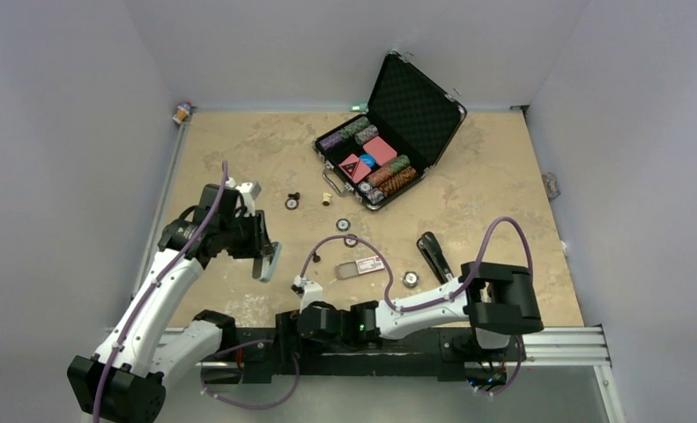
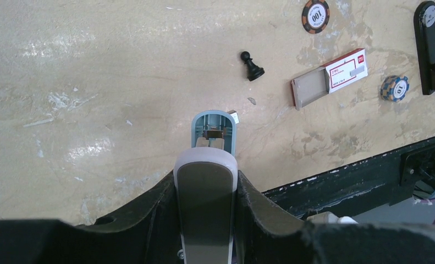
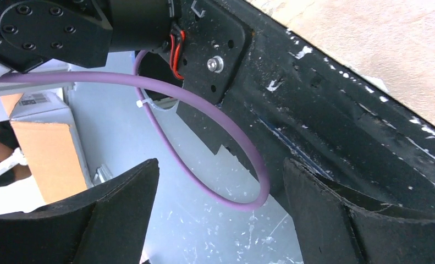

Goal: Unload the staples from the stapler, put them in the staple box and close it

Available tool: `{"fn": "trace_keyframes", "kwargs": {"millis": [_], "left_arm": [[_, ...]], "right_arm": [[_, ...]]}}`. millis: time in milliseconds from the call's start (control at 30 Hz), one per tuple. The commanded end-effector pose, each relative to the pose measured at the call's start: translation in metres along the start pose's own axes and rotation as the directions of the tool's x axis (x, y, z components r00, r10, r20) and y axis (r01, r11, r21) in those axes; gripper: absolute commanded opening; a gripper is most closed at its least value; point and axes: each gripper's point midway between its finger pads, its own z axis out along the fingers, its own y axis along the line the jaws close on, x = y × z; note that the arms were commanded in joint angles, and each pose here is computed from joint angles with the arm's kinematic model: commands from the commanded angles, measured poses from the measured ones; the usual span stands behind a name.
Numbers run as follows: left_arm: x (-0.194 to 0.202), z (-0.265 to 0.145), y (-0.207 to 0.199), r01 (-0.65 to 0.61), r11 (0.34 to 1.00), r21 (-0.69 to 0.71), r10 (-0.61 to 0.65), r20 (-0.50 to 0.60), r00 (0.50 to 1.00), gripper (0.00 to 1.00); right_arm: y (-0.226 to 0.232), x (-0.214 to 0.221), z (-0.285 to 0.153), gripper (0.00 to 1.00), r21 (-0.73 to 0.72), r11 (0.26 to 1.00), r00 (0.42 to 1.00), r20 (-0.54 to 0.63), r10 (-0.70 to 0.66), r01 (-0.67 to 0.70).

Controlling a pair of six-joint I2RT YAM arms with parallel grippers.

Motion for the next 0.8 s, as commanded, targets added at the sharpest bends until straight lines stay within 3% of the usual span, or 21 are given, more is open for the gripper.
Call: {"fn": "trace_keyframes", "kwargs": {"millis": [0, 300, 500, 767], "left_arm": [[-0.017, -0.008, -0.008, -0.003, 0.999, 0.032, 0.001, 0.076, 0.997, 0.0], [-0.018, -0.014, -0.017, -0.017, 0.997, 0.077, 0.01, 0.101, 0.995, 0.0], [-0.017, -0.027, -0.033, -0.023, 0.985, 0.169, -0.001, 0.138, 0.99, 0.0], [-0.016, -0.076, -0.107, 0.07, 0.822, 0.566, -0.164, 0.117, 0.98, 0.0]], "right_arm": [[0.021, -0.022, -0.014, 0.88, -0.017, 1.0, 0.995, 0.094, 0.026, -0.025], [0.035, -0.043, -0.05, 0.88, -0.152, 0.988, 0.977, 0.203, 0.066, -0.035], [0.058, -0.062, -0.096, 0.88, -0.359, 0.933, 0.95, 0.289, 0.122, -0.01], [0.074, -0.084, -0.16, 0.88, -0.504, 0.863, 0.912, 0.371, 0.177, 0.038]]}}
